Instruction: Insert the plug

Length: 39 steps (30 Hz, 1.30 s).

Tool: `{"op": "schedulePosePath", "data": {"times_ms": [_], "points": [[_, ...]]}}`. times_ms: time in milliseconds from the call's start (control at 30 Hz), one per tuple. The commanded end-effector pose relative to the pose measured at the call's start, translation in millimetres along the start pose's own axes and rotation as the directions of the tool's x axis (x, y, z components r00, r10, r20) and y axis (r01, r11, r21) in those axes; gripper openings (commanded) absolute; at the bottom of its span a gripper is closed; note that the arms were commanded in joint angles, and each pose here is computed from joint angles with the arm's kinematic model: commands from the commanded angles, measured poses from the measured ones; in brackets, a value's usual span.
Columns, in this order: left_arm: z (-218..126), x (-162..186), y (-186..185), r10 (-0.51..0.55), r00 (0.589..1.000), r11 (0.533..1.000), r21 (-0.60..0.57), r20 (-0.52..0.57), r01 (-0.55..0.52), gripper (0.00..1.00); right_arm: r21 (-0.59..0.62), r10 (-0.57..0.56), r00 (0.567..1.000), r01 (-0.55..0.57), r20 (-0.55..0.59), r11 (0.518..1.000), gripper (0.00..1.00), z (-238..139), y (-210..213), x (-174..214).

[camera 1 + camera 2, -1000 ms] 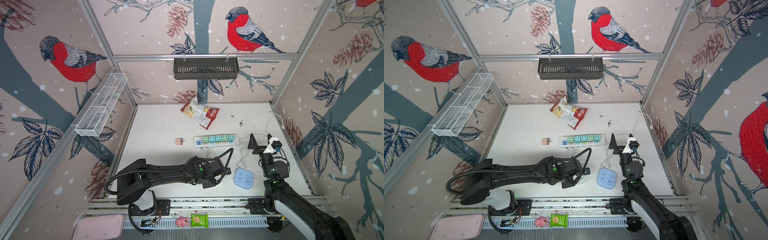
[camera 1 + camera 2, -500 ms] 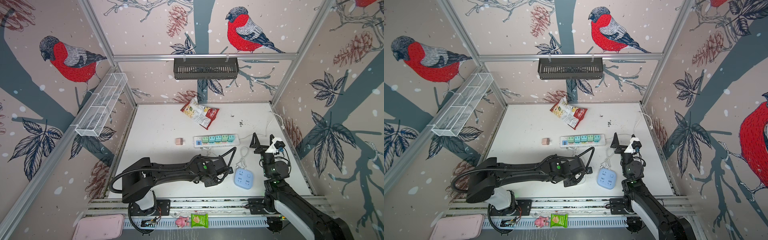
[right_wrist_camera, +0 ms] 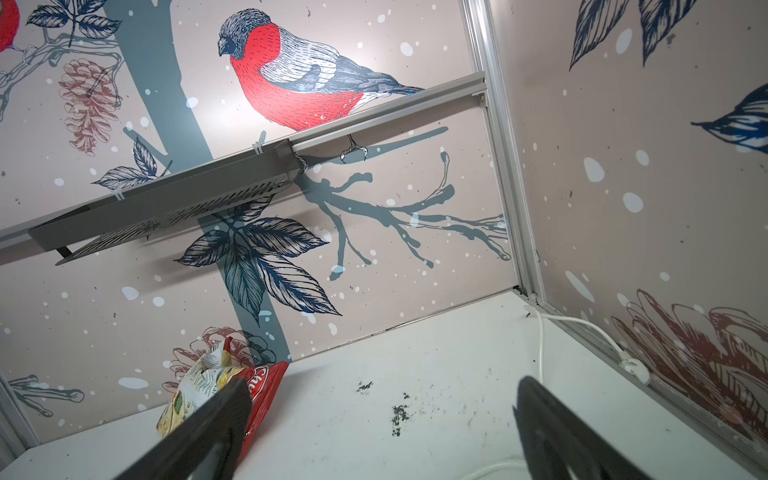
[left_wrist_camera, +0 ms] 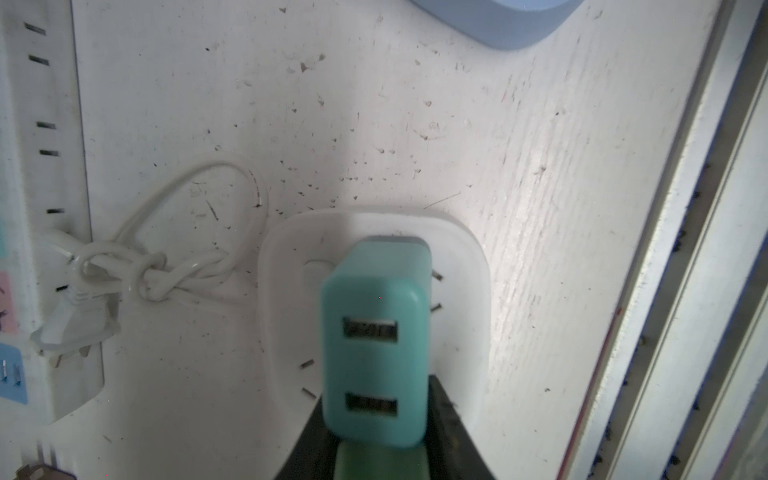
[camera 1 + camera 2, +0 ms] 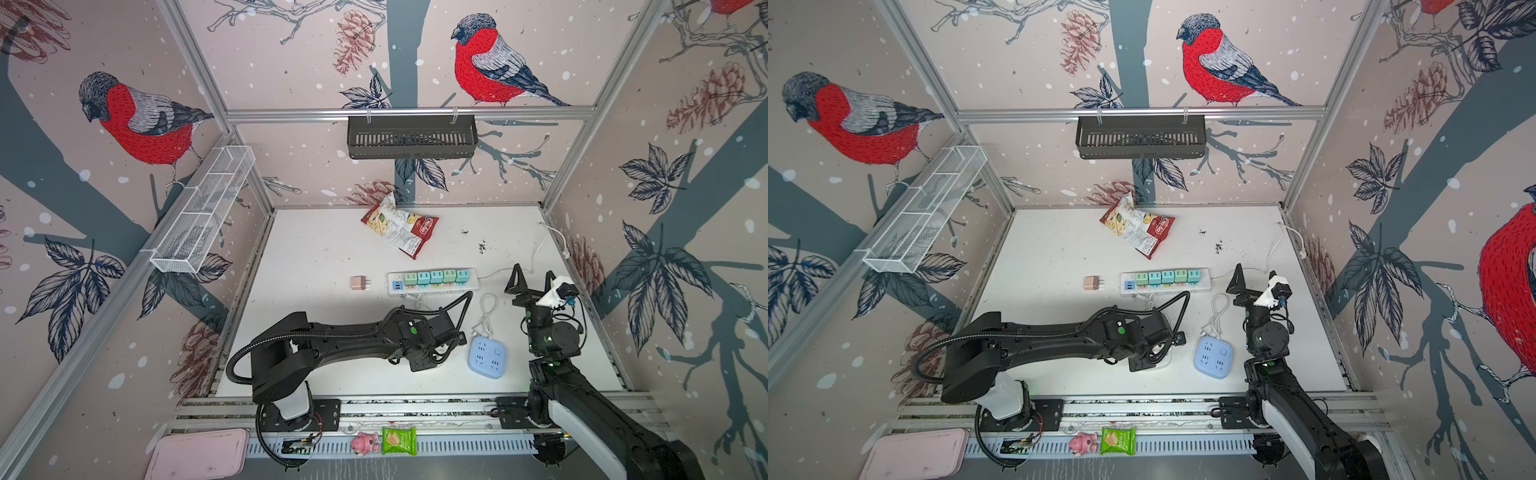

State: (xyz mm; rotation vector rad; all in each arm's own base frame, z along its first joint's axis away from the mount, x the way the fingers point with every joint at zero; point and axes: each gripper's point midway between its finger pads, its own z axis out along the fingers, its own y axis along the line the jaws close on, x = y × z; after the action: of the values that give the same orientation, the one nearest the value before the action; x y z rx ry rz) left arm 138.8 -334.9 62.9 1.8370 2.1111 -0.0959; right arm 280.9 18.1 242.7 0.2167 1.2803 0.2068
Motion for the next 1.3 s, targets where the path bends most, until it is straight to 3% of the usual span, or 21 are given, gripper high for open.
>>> {"op": "schedulePosePath", "data": {"times_ms": [0, 67, 167, 300, 433, 567, 700, 767, 833, 933, 1033, 1200, 1267], "points": [[-1, 7, -1, 0.010, 1.000, 1.000, 0.023, -0.025, -0.009, 0.00, -0.041, 0.002, 1.000, -0.002, 0.007, 0.999, 1.00, 0, 7, -2], [-8, 8, 6, -0.024, 1.000, 1.000, 0.004, -0.009, 0.024, 0.00, -0.077, -0.011, 1.000, 0.012, 0.007, 0.997, 0.99, -1, 14, -3], [-29, 5, 29, -0.158, 0.983, 0.987, -0.024, 0.092, 0.161, 0.00, -0.184, -0.046, 0.999, 0.046, 0.006, 0.982, 0.99, -2, 34, -4], [-52, 14, 47, -0.325, 0.907, 0.941, -0.002, 0.269, 0.338, 0.00, -0.301, -0.114, 0.994, 0.110, 0.004, 0.947, 0.99, -3, 64, 0], [-67, 30, 61, -0.443, 0.798, 0.881, 0.032, 0.409, 0.473, 0.00, -0.446, -0.226, 0.974, 0.211, 0.020, 0.870, 1.00, -10, 113, 13], [-91, 41, 86, -0.566, 0.628, 0.784, 0.113, 0.534, 0.610, 0.00, -0.532, -0.276, 0.961, 0.250, 0.033, 0.809, 0.99, -13, 150, 20], [-121, 40, 102, -0.592, 0.469, 0.717, 0.163, 0.655, 0.677, 0.00, -0.529, -0.236, 0.967, 0.153, -0.094, 0.835, 1.00, 3, 160, 23], [-133, 38, 107, -0.587, 0.418, 0.705, 0.184, 0.693, 0.685, 0.00, -0.602, -0.264, 0.962, 0.167, -0.075, 0.781, 0.99, -9, 170, 22], [-138, 42, 114, -0.590, 0.397, 0.682, 0.170, 0.703, 0.711, 0.00, -0.652, -0.248, 0.969, 0.191, 0.006, 0.733, 1.00, -33, 173, 15], [-129, 65, 131, -0.666, 0.322, 0.569, 0.178, 0.673, 0.803, 0.00, -0.710, -0.231, 0.967, 0.237, 0.108, 0.664, 1.00, -61, 180, 5], [-108, 80, 138, -0.763, 0.212, 0.438, 0.247, 0.611, 0.864, 0.00, -0.726, -0.252, 0.964, 0.232, 0.084, 0.647, 1.00, -60, 187, 8], [-70, 97, 128, -0.870, 0.107, 0.264, 0.273, 0.481, 0.925, 0.00, -0.773, -0.305, 0.949, 0.249, 0.076, 0.583, 0.99, -63, 201, 26], [-56, 100, 122, -0.894, 0.080, 0.228, 0.295, 0.441, 0.928, 0.00, -0.783, -0.326, 0.943, 0.252, 0.068, 0.568, 1.00, -64, 206, 32]]}}
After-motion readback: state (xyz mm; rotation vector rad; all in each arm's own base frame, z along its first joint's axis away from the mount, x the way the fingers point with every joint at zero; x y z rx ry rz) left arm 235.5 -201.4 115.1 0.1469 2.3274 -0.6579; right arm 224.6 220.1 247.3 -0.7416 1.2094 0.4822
